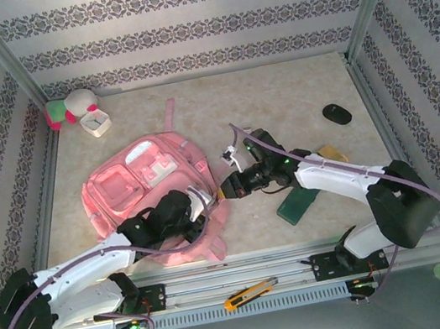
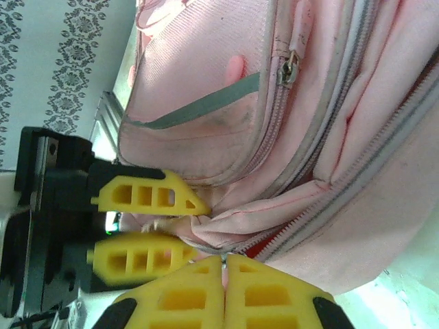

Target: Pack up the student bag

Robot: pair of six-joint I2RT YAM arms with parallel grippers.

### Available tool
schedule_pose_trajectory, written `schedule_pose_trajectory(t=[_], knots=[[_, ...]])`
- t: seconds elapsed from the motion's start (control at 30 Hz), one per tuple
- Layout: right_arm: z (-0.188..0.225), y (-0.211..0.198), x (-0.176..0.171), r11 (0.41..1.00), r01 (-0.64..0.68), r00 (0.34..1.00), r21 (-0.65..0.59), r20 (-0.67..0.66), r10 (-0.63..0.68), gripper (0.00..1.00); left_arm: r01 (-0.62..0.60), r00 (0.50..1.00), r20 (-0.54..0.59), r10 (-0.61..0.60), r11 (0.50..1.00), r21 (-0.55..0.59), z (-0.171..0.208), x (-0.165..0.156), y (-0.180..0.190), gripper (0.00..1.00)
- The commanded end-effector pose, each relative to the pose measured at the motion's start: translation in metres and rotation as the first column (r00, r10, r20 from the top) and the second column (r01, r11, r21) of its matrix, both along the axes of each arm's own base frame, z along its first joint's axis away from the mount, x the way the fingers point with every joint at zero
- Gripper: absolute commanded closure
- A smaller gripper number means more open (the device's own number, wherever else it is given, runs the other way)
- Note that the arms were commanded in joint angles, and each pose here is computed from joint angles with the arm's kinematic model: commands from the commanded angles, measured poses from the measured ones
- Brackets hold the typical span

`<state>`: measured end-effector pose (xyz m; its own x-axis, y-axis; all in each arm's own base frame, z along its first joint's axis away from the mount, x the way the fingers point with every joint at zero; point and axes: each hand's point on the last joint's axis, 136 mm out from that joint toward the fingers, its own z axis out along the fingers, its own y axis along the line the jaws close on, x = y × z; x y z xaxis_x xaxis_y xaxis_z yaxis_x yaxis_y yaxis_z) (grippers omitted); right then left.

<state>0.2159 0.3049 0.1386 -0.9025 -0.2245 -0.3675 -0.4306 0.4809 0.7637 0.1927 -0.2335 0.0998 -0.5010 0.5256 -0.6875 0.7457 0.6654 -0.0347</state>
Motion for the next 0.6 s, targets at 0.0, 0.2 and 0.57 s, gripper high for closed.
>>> schedule_pose_trajectory(t=[0.0, 0.2, 0.57], knots=[[0.004, -0.004, 0.003, 0.998, 0.045, 0.998, 0.039, 0.038, -0.046, 1.0, 0.0, 0.999, 0.049, 0.006, 0.992, -0.125, 0.022, -0.003, -0.007, 1.0], [0.003, 0.001, -0.004, 0.997, 0.03, 0.998, 0.076, 0.048, -0.034, 1.0, 0.072, 0.986, 0.161, -0.03, 0.963, -0.26, 0.062, -0.02, 0.004, 1.0], [0.006, 0.023, -0.035, 0.99, -0.113, 0.991, 0.081, 0.077, 0.107, 0.96, 0.165, 0.969, 0.221, -0.108, 0.952, -0.259, 0.075, -0.029, 0.001, 1.0]])
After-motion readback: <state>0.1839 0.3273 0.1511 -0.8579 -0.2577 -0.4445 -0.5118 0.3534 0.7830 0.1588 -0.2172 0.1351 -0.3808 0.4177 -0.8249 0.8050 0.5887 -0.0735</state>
